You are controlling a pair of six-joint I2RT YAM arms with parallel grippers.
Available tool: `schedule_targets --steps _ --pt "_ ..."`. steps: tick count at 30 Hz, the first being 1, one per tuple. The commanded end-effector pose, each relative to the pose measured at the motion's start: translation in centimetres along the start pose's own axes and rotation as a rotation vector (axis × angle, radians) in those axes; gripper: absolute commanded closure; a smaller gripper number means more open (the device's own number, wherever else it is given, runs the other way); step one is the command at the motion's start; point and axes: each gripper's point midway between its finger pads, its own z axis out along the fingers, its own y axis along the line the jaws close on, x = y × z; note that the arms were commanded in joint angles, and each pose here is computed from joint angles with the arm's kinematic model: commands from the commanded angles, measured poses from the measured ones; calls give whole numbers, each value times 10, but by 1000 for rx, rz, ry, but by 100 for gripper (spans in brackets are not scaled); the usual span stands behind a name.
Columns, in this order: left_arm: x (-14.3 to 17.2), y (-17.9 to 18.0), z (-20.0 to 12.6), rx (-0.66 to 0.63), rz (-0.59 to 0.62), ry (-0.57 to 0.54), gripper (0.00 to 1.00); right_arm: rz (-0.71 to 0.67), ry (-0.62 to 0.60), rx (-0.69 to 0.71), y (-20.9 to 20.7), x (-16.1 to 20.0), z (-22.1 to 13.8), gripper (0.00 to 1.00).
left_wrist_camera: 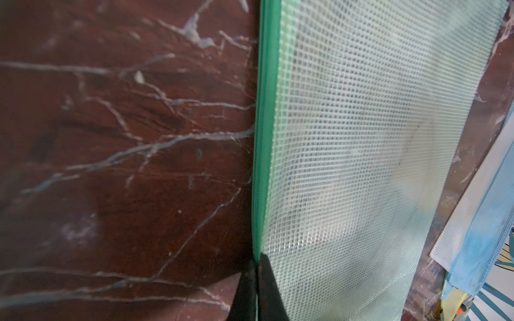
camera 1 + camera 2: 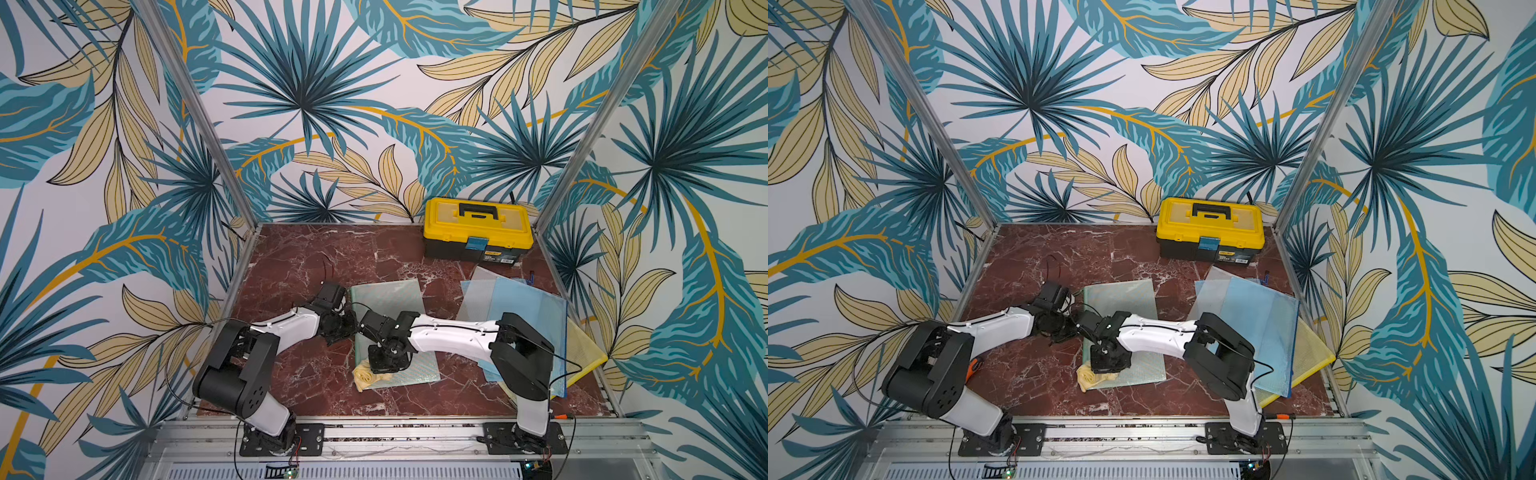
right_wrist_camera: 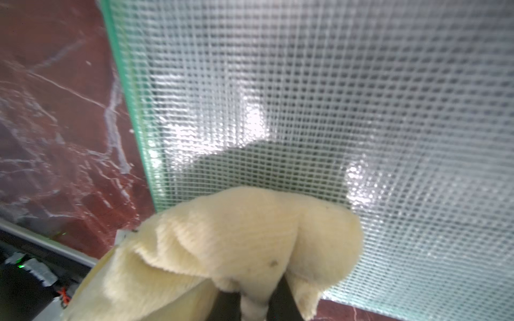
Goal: Wipe the document bag
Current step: Wipe the dirt from the document bag, then adjust the document bag at the center of the board.
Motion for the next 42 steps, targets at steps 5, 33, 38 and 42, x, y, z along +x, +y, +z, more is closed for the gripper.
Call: schedule_targets --steps 5,33,38,42 --pt "-7 -2 -6 20 18 -26 100 228 42 144 -132 34 -11 100" --pt "-4 -44 -289 -129 103 -393 100 241 -156 63 -158 -1 -92 100" --pt "-34 -61 -256 -404 174 -385 100 251 -171 49 -160 3 -96 100" --pt "-44 -92 -211 -445 232 -292 100 251 -193 62 -167 8 -103 100"
